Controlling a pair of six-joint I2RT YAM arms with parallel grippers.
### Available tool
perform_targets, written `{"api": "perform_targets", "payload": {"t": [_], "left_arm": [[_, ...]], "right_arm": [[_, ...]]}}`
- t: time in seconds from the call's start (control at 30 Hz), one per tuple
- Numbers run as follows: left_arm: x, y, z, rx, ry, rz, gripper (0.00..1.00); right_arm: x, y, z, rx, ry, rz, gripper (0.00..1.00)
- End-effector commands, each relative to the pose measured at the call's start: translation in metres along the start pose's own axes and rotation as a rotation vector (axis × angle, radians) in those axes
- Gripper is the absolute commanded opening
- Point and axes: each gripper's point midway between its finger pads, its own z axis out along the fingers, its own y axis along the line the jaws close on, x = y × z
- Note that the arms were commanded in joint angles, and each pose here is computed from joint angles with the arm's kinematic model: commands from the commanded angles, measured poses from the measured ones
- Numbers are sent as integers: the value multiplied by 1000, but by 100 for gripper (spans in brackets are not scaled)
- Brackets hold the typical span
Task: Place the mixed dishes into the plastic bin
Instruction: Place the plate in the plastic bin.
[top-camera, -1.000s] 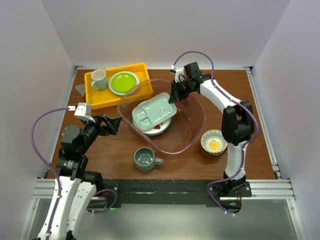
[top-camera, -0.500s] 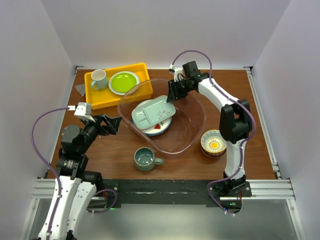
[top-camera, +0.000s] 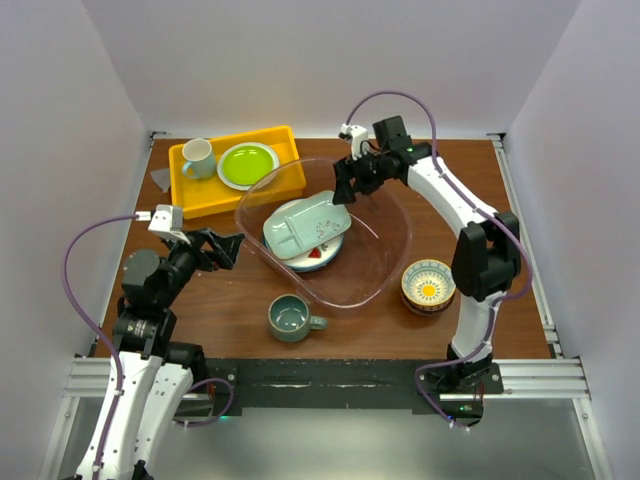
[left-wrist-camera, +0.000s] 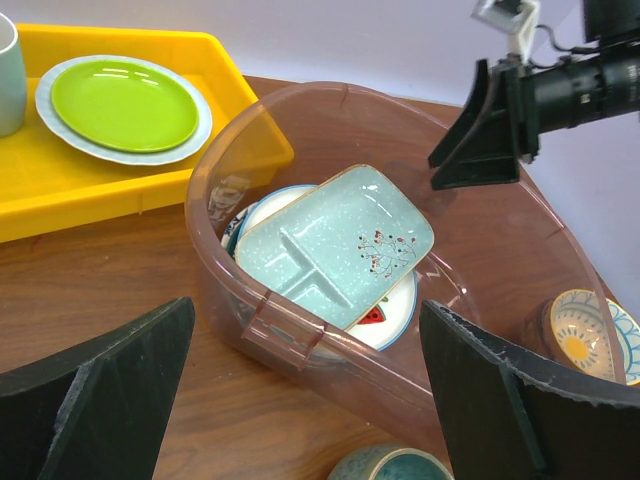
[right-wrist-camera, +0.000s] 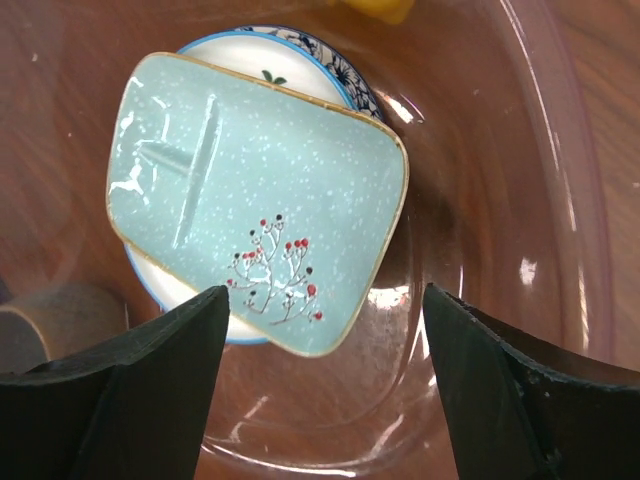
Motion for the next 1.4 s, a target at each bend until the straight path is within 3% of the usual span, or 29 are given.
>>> {"api": "perform_targets", "payload": {"t": [0.0,0.47,0.9,1.1,1.37], "left_arm": [[-6,-3,2,28,-35,31,100],[-5,-4,3,35,-27,30,100],[-3,-6,4,49,-16,30,100],[-3,-6,4,51,-18,29,100],[-3,-6,4,51,-18,31,100]], "right_arm": [[-14,11,-37,23,-65,-130,84],[-10,48,-111,12,-205,-324,89],[11,37,-200,99,-427,-337,98],[32,27,-212,140,-417,-311,98],[60,8,-222,241,-284,-279,98]]}}
